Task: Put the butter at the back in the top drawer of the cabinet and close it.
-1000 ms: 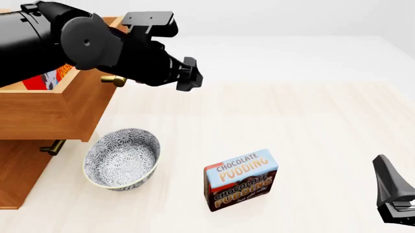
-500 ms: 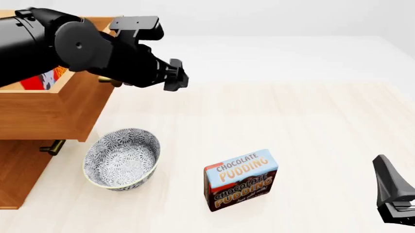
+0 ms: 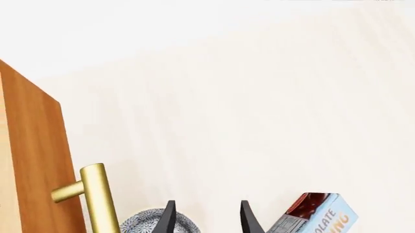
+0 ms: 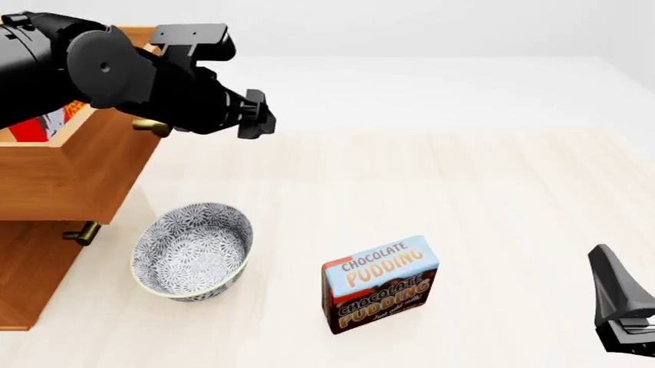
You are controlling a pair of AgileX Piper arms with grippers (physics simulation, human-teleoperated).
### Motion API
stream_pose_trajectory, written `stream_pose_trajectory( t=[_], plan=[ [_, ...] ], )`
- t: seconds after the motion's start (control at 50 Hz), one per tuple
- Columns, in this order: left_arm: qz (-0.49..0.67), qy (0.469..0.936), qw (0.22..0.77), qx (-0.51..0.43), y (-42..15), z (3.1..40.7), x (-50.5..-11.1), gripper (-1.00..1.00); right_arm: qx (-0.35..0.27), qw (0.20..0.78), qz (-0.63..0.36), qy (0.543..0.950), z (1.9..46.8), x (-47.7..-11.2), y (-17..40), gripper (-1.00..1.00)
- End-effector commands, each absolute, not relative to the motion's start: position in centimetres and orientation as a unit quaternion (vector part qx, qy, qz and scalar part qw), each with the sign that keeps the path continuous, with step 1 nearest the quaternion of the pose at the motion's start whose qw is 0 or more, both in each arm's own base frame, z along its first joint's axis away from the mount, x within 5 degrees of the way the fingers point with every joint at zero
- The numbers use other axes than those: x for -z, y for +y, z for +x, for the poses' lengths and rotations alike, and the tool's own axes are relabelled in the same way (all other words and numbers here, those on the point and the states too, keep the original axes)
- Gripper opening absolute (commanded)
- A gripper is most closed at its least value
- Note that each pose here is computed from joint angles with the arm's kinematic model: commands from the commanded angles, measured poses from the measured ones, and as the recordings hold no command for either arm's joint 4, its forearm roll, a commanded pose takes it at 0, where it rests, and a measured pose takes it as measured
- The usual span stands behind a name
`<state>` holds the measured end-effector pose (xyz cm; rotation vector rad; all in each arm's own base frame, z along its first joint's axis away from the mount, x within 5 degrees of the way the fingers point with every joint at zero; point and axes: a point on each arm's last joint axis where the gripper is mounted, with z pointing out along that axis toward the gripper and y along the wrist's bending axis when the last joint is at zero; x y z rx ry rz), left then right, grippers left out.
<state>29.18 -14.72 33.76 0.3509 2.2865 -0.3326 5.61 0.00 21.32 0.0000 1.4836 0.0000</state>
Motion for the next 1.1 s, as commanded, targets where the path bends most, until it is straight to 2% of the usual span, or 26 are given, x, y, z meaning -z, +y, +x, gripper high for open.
stream_pose_trajectory(
  t=[0.02, 1.1],
  plan=[
    [0.122, 0.905, 0.392, 0.113, -13.2, 29.8, -33.3, 1.0, 0.0, 0.737, 0.0, 0.676, 5.6, -21.3, 0.0, 1.0],
    [0.037, 0.914, 0.4, 0.058, -5.6, 30.1, -31.4, 1.0, 0.0, 0.737, 0.0, 0.676, 5.6, -21.3, 0.0, 1.0]
  ],
)
